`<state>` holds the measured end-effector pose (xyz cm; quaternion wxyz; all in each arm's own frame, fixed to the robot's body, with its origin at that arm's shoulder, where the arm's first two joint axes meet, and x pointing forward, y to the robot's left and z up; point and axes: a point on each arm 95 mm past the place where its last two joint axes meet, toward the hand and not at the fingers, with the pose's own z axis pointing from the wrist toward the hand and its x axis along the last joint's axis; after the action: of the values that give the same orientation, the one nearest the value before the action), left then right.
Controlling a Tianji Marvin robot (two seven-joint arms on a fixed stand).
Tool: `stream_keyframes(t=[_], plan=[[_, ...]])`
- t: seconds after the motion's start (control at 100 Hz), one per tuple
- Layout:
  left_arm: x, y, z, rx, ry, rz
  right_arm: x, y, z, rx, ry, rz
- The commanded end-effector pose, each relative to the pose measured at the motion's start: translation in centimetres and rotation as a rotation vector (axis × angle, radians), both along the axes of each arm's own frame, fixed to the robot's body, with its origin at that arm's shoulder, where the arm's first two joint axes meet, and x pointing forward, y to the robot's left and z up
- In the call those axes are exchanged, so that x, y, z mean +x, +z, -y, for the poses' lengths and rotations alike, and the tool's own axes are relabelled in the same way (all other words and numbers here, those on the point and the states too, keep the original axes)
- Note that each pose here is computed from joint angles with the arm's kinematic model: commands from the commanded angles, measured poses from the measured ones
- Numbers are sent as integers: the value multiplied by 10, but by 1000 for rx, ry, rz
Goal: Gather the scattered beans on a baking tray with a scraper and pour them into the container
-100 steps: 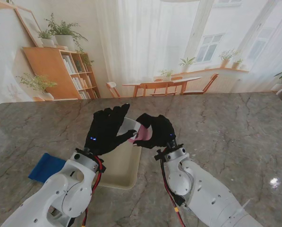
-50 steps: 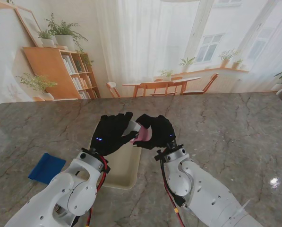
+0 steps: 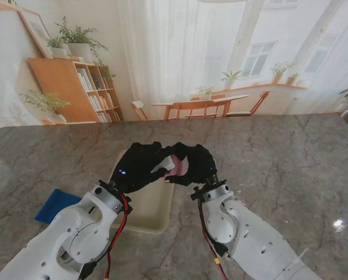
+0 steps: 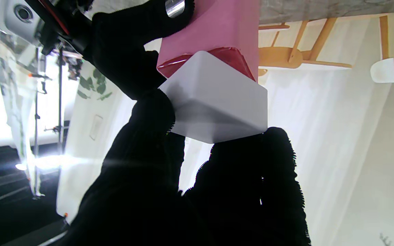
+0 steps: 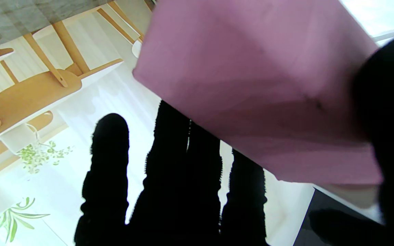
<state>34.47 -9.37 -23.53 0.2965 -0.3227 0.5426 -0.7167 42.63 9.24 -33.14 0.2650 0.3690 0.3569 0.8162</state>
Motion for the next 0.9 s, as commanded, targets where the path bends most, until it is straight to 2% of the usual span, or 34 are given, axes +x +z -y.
stream_keyframes(t=[0.0,0.28,0.45,0.7,0.79,0.89], plan=[[-6,-6,0,31,-44,-19,3,6,-4,23,5,-1],[-3,-3,-5,93,-179,-18,4,5,-4,47,6,-17],[-5,-1,-5,127,-205,-40,5,5,-2,42,4,-25],[-4,-3,-5,73,-137,8,5,5,-2,27,6,-23],[-5,-5,-4,54,-64,16,5,6,-2,21,7,-19],[-7,-8,0,46,22,-9,4,6,-3,16,7,-12]])
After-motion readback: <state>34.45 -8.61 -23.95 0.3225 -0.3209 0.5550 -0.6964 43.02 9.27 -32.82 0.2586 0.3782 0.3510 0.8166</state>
